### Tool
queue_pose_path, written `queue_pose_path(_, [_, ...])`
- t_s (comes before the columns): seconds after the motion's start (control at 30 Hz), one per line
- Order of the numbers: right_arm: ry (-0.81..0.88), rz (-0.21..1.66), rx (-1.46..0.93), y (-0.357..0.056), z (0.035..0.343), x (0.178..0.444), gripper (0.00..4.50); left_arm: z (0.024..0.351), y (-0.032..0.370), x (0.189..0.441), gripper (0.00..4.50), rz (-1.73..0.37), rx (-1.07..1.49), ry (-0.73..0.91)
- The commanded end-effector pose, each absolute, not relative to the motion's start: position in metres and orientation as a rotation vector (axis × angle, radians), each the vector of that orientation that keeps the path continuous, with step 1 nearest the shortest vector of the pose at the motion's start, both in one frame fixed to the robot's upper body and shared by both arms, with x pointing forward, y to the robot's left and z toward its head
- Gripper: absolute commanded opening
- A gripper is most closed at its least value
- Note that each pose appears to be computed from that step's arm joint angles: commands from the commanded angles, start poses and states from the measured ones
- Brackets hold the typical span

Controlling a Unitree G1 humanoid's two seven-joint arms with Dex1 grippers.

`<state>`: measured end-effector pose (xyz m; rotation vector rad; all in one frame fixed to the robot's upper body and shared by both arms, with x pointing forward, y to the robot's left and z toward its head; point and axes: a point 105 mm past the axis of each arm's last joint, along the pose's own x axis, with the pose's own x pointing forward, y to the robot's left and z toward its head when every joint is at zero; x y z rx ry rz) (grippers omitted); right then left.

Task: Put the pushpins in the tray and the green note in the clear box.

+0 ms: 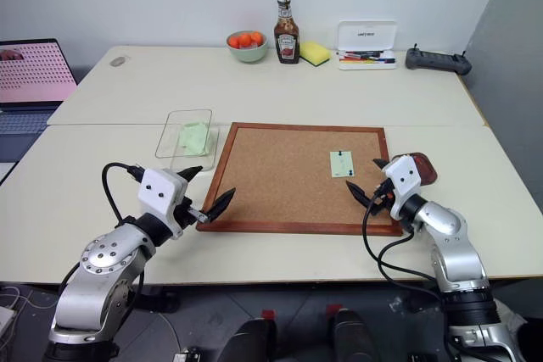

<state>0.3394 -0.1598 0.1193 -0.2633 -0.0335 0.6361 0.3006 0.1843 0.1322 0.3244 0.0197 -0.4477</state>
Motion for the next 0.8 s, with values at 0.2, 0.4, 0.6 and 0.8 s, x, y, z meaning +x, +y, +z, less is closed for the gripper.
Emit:
queue_pose_path(0.2, [-0.087,0.619,-0.272,-0.162,0.133,0.340,4.50,0.145,0.176,0.309,4.44,-0.521,0.353,-0.014])
queue_pose_path(0.4, [-0.092,0.604,-0.273,-0.165,0.136,0.341,4.50,0.153,0.150,0.319,4.44,-0.654,0.372,-0.072])
queue_pose_path(0.6, [-0.094,0.608,-0.266,-0.163,0.136,0.337,4.50,0.151,0.124,0.337,3.18,-0.762,0.348,-0.078])
queue_pose_path(0.8, [-0.103,0.613,-0.256,-0.157,0.141,0.336,4.50,0.133,0.098,0.350,2.02,-0.867,0.374,-0.005])
